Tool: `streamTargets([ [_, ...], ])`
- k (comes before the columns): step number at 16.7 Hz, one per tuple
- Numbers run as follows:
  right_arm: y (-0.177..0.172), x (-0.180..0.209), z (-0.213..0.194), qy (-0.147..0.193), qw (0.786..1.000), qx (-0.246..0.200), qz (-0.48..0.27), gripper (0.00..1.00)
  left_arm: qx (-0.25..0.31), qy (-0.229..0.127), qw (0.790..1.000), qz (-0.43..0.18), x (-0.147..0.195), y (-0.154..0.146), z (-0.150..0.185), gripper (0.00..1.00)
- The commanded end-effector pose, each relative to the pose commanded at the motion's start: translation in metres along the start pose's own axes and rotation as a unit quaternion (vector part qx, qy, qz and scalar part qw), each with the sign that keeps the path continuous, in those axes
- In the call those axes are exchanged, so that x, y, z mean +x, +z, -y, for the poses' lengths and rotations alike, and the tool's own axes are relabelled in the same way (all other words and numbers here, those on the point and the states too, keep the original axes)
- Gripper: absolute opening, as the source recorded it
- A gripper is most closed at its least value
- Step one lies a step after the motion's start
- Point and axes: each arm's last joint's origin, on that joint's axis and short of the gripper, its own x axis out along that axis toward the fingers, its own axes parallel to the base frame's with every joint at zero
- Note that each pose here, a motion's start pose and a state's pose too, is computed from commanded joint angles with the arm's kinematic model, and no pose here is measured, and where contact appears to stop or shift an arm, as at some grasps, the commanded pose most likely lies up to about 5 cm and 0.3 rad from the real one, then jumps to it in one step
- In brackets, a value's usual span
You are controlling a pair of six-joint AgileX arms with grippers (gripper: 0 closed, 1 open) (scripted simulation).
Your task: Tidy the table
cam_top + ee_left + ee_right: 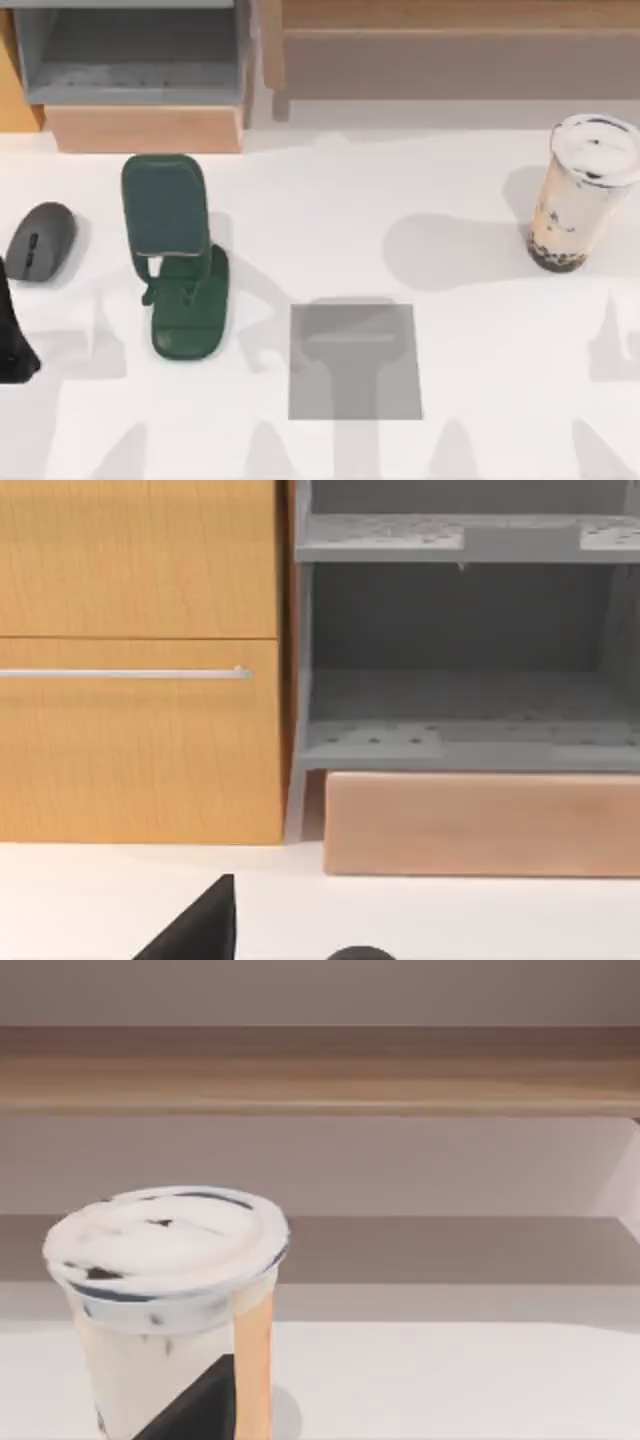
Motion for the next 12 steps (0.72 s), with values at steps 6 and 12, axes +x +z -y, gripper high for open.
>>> streamTargets([
  [6,0.0,0.0,0.0,0.0,1.0,0.0,0.0,1.0,0.004,0.001,0.999,-0.035,0.001,0.015,0.0,1.0],
  [12,0.0,0.0,0.0,0.0,1.0,0.0,0.0,1.0,0.015,-0.001,0.987,-0.161,0.024,0.062,-0.001,1.0],
])
